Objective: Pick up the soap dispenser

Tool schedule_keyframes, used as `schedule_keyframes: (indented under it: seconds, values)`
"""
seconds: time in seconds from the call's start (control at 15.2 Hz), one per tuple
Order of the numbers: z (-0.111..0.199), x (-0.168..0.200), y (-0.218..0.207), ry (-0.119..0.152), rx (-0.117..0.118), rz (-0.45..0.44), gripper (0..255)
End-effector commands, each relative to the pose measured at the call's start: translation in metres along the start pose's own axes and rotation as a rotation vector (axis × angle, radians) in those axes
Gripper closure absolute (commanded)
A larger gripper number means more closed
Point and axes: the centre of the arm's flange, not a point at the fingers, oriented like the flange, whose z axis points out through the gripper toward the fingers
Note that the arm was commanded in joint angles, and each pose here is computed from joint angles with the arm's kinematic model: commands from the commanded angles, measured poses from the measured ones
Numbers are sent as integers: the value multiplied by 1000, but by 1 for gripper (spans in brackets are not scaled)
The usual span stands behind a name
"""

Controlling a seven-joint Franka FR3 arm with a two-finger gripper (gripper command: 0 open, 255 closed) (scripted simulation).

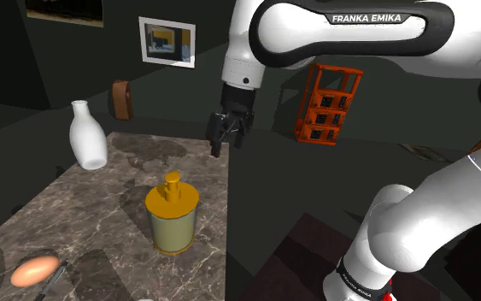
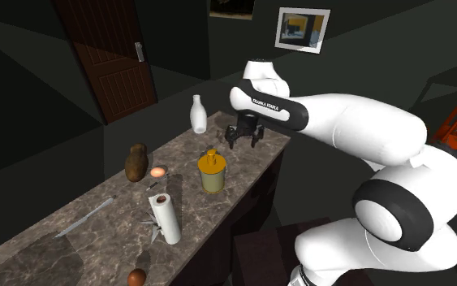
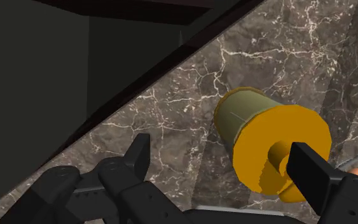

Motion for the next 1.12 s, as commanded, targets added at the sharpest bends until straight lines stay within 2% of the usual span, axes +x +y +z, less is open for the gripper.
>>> schedule_keyframes:
  seconds: [0.0, 0.59, 1.06]
  values:
    - [12, 15, -18, -5, 9, -8, 0]
    - [58, 75, -102, -28, 44, -43, 0]
    - [95, 75, -97, -28, 44, -43, 0]
